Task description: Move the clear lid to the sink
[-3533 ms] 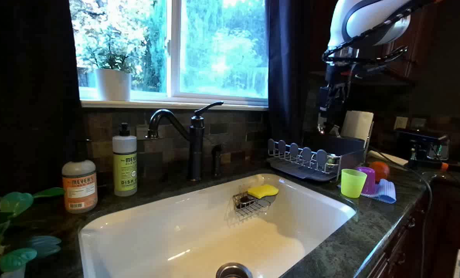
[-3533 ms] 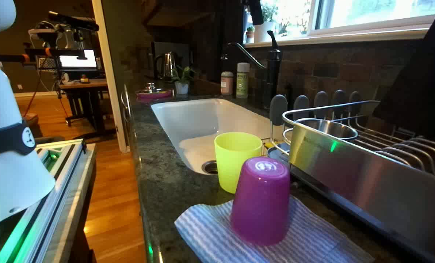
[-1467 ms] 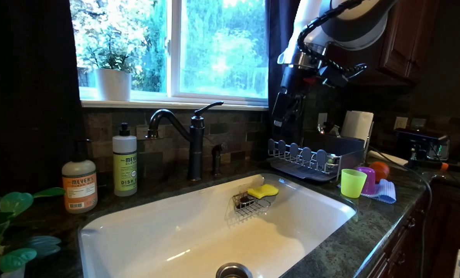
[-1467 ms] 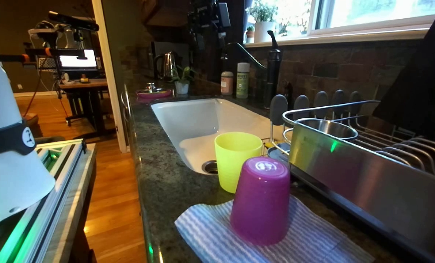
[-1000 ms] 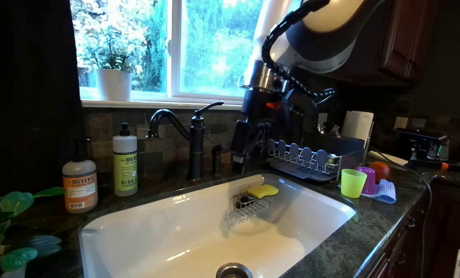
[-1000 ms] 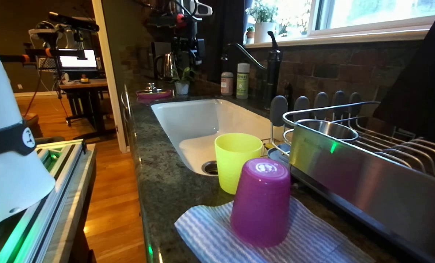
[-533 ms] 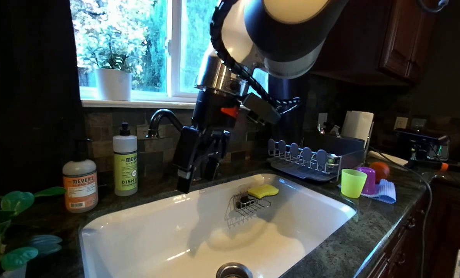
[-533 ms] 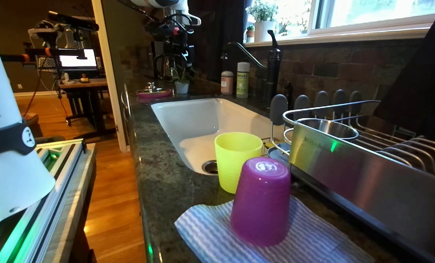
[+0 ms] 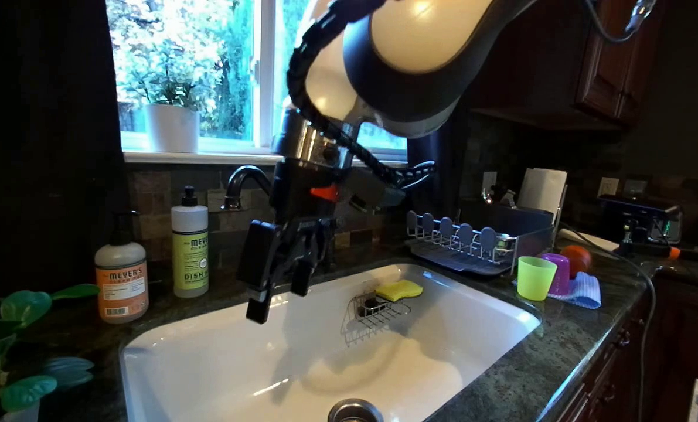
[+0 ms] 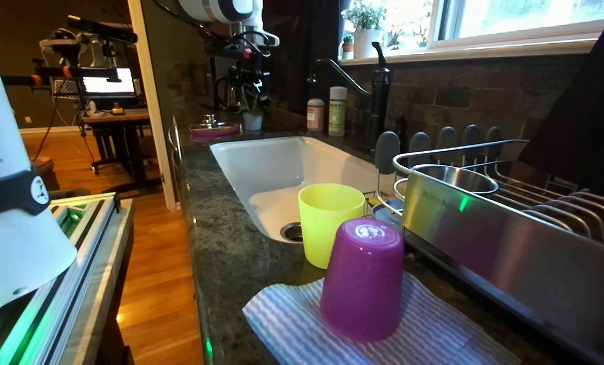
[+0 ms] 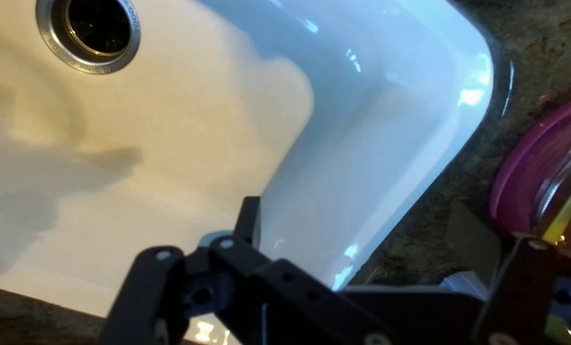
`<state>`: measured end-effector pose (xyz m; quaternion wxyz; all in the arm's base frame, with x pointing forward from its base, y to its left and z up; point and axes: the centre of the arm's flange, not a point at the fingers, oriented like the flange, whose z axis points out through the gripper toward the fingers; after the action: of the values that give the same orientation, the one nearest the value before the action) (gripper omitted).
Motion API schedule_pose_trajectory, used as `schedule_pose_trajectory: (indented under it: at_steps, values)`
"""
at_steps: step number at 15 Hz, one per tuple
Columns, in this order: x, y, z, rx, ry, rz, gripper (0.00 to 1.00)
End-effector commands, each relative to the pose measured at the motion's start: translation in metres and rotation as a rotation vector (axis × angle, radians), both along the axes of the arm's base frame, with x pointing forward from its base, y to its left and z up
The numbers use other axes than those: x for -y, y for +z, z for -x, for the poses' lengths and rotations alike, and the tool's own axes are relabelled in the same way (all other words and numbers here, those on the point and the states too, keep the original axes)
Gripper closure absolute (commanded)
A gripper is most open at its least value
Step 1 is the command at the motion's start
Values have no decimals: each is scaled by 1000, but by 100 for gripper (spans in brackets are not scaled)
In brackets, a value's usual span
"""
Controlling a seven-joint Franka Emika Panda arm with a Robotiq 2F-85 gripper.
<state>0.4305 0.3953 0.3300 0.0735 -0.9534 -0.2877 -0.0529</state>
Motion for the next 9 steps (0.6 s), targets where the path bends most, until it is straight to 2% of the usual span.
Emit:
schedule_pose_trajectory:
  at_steps: [1,5,9]
  values:
    - [-62,-46,-16,-37,29,30,0]
    - [-103,-70,-16,0,35,42,0]
    - [-118,-82,-1,59,-26,68,0]
